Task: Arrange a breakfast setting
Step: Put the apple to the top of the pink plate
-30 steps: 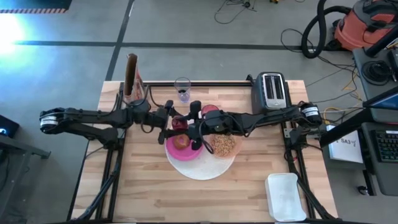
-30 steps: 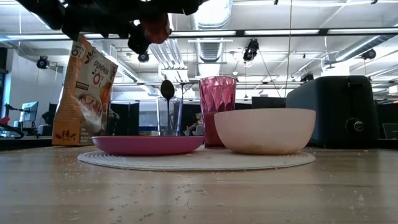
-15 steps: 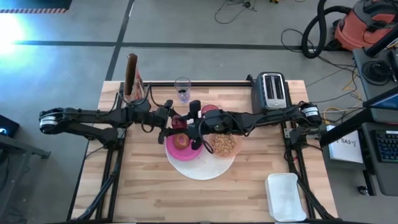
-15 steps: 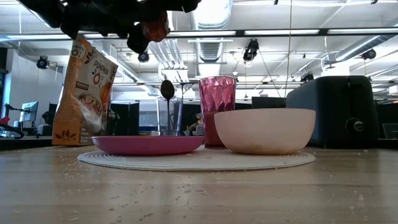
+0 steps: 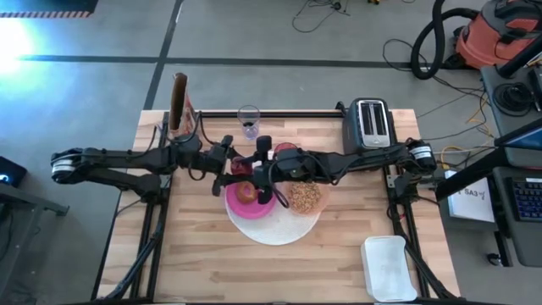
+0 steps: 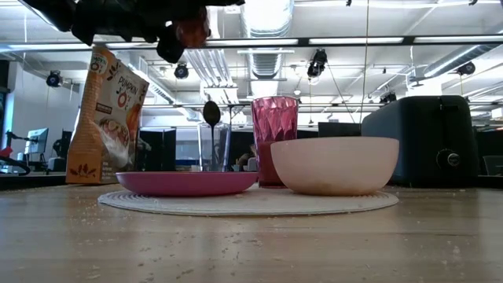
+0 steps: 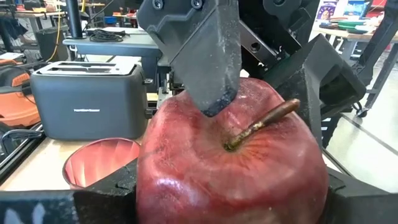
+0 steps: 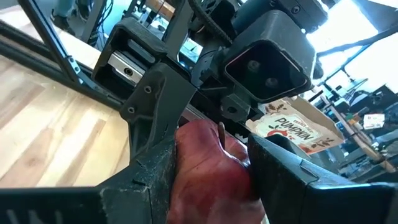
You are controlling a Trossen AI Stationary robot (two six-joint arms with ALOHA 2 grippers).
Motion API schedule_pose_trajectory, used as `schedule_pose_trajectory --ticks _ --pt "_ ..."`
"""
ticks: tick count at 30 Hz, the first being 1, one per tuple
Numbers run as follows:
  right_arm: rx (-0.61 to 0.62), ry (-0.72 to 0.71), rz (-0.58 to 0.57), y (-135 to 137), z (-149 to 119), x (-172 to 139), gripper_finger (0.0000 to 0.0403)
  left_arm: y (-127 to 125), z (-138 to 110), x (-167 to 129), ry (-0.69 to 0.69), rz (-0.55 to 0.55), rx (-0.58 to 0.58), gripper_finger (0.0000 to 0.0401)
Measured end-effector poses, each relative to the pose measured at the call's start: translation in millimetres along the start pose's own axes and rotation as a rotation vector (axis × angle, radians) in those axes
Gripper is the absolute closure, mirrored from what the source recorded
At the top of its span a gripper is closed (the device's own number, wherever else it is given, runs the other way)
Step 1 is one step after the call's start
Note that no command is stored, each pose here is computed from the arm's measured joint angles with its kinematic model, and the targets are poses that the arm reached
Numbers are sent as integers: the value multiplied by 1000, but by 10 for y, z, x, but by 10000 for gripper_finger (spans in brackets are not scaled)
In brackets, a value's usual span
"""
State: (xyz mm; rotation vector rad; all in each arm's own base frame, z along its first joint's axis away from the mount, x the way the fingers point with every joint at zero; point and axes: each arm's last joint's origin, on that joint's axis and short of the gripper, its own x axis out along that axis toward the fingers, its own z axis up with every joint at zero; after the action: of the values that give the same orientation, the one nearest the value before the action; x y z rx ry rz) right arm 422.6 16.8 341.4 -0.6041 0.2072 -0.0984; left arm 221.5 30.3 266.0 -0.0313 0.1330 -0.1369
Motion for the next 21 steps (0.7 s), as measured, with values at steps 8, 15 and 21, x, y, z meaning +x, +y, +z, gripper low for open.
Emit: schedule_pose_trajectory --ticks 8,15,21 --pt "199 -49 -36 -95 134 -12 211 13 -37 -53 39 50 19 174" --pt "419 -80 -35 -179 246 -61 209 23 -46 -66 53 88 19 176" --pt "501 -122 -44 -242 361 -138 207 27 -51 -69 57 107 25 176"
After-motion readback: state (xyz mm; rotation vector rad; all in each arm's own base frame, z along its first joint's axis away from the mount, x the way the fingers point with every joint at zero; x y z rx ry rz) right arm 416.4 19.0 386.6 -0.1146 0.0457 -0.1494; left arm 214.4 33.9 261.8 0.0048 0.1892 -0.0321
